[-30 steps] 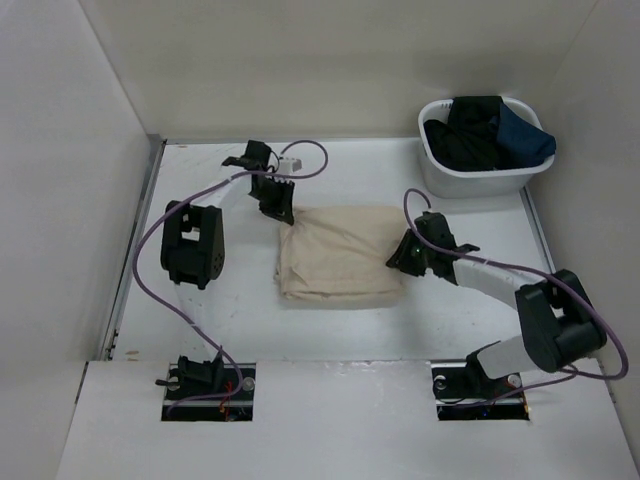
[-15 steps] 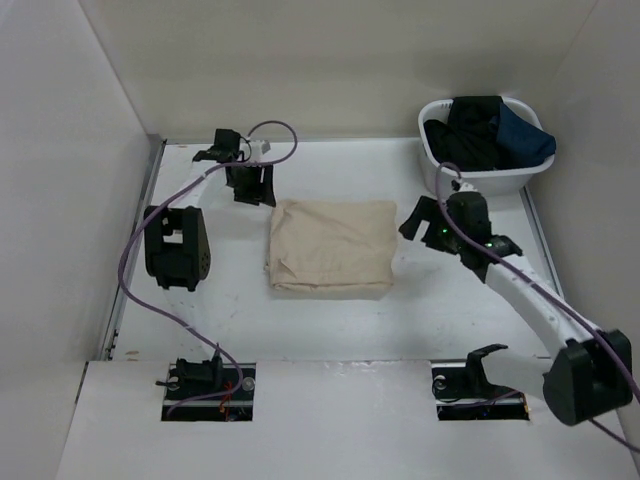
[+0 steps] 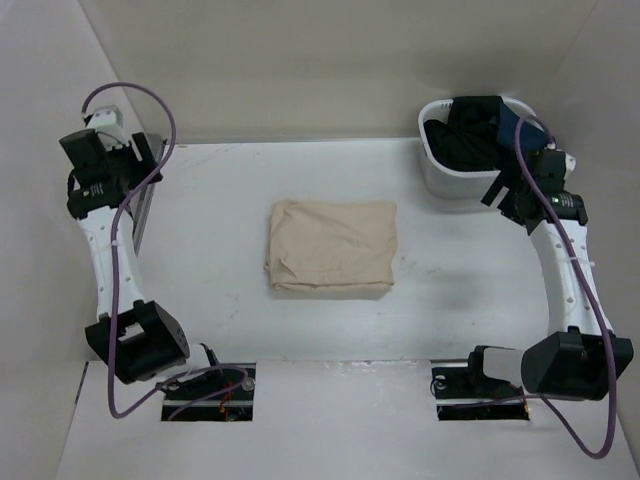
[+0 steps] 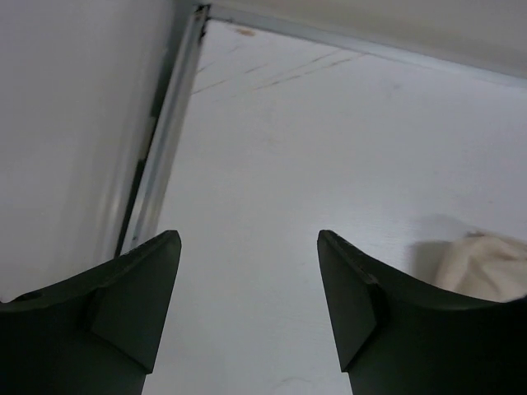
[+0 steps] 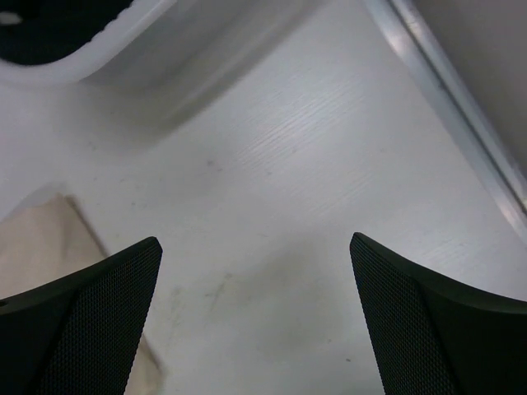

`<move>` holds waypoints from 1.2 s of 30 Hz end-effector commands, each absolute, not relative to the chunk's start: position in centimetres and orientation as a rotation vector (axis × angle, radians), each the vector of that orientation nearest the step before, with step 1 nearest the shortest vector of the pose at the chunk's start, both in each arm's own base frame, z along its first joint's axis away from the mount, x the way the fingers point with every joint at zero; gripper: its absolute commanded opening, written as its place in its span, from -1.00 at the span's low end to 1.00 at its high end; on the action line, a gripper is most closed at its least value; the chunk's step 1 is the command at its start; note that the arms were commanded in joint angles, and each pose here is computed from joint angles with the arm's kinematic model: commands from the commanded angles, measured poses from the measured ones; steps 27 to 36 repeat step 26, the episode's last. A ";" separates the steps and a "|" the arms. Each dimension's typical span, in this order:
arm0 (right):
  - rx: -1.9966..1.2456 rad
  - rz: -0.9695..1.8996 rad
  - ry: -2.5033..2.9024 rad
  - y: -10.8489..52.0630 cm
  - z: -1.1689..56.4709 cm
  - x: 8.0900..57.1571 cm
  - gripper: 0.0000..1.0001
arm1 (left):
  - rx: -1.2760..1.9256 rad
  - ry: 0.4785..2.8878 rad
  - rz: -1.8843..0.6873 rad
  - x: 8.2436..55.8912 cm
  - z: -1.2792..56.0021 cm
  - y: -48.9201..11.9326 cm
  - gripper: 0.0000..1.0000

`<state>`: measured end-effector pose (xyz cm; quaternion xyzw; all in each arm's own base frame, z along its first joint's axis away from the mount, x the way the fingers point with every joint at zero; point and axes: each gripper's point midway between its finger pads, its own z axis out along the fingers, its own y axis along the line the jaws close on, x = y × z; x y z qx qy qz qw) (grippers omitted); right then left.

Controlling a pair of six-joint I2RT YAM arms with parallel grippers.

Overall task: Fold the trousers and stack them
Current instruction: Fold the trousers

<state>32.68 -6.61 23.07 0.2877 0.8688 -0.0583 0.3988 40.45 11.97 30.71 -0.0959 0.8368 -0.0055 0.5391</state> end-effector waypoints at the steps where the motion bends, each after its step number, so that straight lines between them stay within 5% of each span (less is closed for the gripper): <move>1: 0.823 -0.303 2.107 -10.7 25.8 31.7 1.00 | -0.304 2.085 0.161 37.3 26.4 15.5 0.34; 36: 0.787 -0.342 2.105 -11.4 25.7 31.3 1.00 | -0.260 2.149 0.189 35.1 23.4 13.4 0.36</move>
